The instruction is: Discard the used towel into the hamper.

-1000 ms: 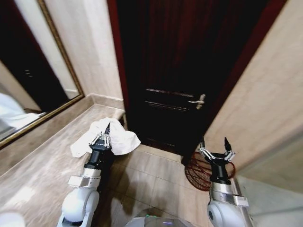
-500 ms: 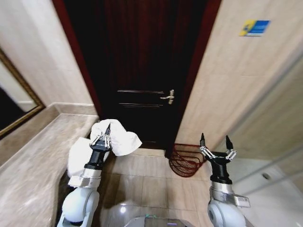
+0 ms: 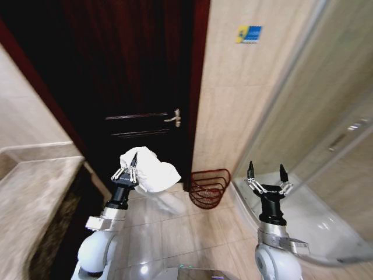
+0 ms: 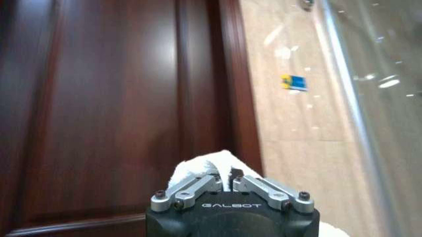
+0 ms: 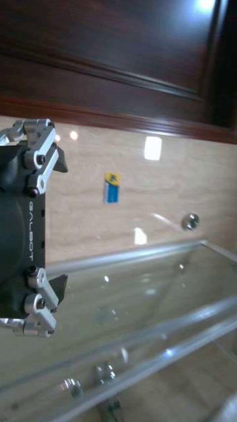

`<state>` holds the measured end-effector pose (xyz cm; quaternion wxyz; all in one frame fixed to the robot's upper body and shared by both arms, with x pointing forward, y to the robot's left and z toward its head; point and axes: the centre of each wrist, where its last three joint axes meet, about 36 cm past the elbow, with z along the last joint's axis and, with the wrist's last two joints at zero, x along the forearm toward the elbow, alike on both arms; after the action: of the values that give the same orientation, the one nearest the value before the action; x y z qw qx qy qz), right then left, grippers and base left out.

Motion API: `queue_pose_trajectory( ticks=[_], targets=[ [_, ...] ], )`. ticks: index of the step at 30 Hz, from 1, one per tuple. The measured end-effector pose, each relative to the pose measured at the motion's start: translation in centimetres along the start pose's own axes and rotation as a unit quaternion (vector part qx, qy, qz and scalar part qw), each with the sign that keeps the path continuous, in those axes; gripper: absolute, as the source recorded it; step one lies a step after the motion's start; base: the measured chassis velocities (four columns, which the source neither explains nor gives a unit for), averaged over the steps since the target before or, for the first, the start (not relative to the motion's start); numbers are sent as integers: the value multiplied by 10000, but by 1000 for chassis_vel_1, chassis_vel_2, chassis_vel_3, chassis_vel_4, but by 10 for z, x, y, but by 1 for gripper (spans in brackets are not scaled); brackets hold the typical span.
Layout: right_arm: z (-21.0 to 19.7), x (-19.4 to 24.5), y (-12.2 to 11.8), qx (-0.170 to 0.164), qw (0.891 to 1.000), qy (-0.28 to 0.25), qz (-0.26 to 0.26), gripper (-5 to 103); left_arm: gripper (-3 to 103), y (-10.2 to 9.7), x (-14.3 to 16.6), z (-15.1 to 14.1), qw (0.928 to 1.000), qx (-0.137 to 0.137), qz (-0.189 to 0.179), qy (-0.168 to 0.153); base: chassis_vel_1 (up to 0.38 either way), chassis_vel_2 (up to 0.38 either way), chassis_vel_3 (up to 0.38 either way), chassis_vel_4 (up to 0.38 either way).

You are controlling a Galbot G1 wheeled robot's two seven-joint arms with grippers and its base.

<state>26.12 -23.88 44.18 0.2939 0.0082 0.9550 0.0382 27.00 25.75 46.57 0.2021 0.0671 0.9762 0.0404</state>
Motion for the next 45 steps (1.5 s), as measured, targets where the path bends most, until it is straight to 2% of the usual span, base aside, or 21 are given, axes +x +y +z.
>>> queue_pose_trajectory(
  ticks=[3,8,15,21,25,27,35,39,41,45],
  targets=[
    [0,0,-2,-86,9994,-79,-333,100,3,-1,0,5,10000,23,79,30,-104,-119,-126,-122],
    [-1,-3,-2,-82,9991,-126,-397,100,3,-1,0,7,9999,36,163,38,-112,-111,-121,-130],
    [-1,-18,-2,-69,9966,-626,-541,100,3,0,1,15,9996,62,281,84,-126,-130,-136,-127],
    [-1,-20,-2,39,9967,-607,-547,100,3,0,1,18,9993,104,339,100,-126,-136,-131,-128],
    [-3,-23,-1,109,9960,-678,-569,100,3,1,-1,24,9995,158,240,147,-124,-120,-124,-127],
    [-4,-24,0,175,9955,-702,-606,100,3,3,-5,28,9995,227,235,46,-124,-127,-118,-132],
    [-2,-10,10,280,9962,-553,-619,100,3,12,-10,40,9995,158,257,10,-54,-52,-60,-42],
    [-6,-7,13,352,9964,-449,-621,100,3,14,-16,51,9991,363,214,37,0,0,0,0],
    [-14,-4,17,315,9971,-308,-625,100,3,17,-22,63,9977,652,123,149,0,0,0,0],
    [-24,-2,19,313,9971,-203,-658,100,3,28,-36,73,9972,726,92,136,0,0,0,0]
  ],
)
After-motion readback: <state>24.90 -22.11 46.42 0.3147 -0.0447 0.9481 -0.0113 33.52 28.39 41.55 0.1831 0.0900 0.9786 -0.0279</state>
